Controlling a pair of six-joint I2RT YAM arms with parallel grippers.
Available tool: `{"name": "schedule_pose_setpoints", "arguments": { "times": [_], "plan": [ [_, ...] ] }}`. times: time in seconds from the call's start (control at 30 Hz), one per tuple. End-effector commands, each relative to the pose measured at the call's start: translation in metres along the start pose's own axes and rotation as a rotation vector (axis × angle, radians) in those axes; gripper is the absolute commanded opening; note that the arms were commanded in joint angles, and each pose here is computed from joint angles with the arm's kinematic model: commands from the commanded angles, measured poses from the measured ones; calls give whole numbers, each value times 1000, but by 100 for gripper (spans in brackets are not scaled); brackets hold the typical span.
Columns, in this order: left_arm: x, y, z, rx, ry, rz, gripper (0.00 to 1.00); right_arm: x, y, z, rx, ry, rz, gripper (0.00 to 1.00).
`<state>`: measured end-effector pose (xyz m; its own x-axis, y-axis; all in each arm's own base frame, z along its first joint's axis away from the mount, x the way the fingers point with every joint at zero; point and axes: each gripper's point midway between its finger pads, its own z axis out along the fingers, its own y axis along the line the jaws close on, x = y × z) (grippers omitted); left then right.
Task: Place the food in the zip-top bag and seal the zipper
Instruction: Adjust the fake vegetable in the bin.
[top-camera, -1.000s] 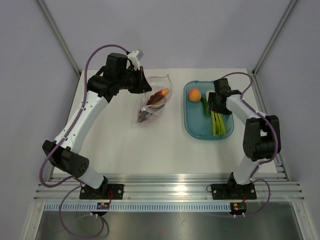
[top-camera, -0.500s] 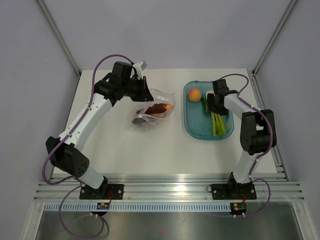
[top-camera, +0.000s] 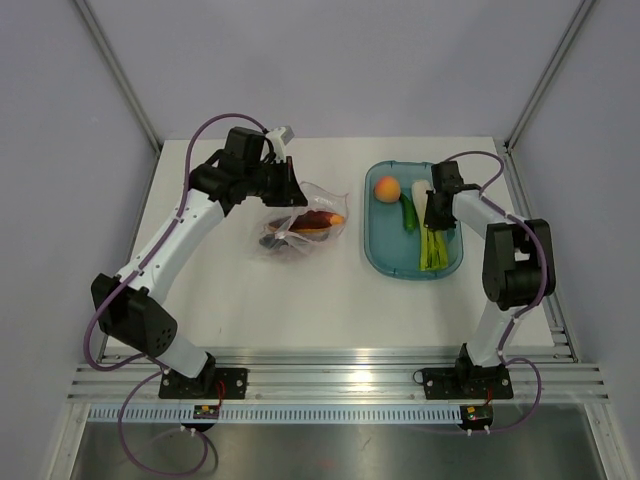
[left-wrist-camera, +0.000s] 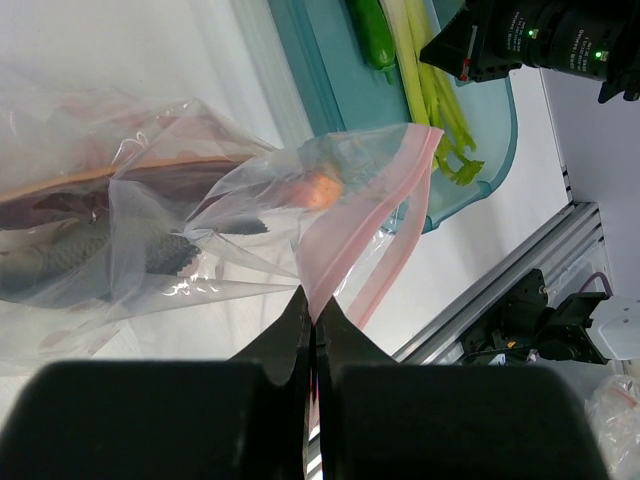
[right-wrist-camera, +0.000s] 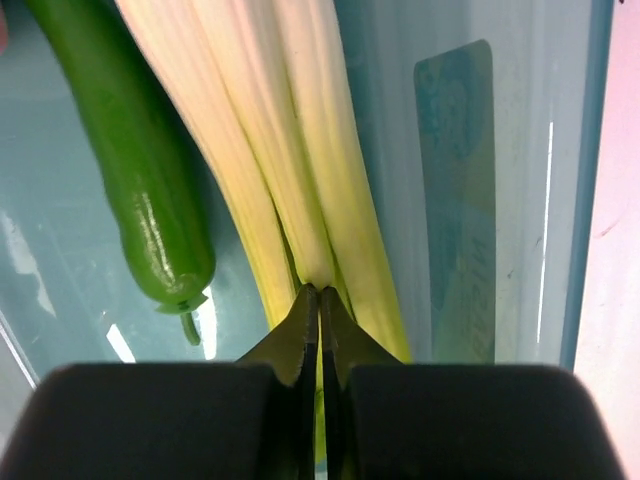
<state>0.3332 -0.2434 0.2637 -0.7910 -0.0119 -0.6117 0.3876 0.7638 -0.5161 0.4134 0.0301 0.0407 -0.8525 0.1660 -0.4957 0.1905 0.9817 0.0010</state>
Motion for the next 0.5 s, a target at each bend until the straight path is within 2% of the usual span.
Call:
{"name": "schedule_pose_setpoints", "arguments": {
  "times": [0.0,0.3,0.47],
  "plan": [
    [-17,-17,-18,54,-83,33,0,-14,5,-21,-40,-53,3,0],
    [-17,-18,-19,60,-88,37,0,-59,11,-119,-149,-258,-54,0],
    [-18,-19,-16,66,-87,35,0,-60,27,-142,-267,-357,-146,0]
  ]
}}
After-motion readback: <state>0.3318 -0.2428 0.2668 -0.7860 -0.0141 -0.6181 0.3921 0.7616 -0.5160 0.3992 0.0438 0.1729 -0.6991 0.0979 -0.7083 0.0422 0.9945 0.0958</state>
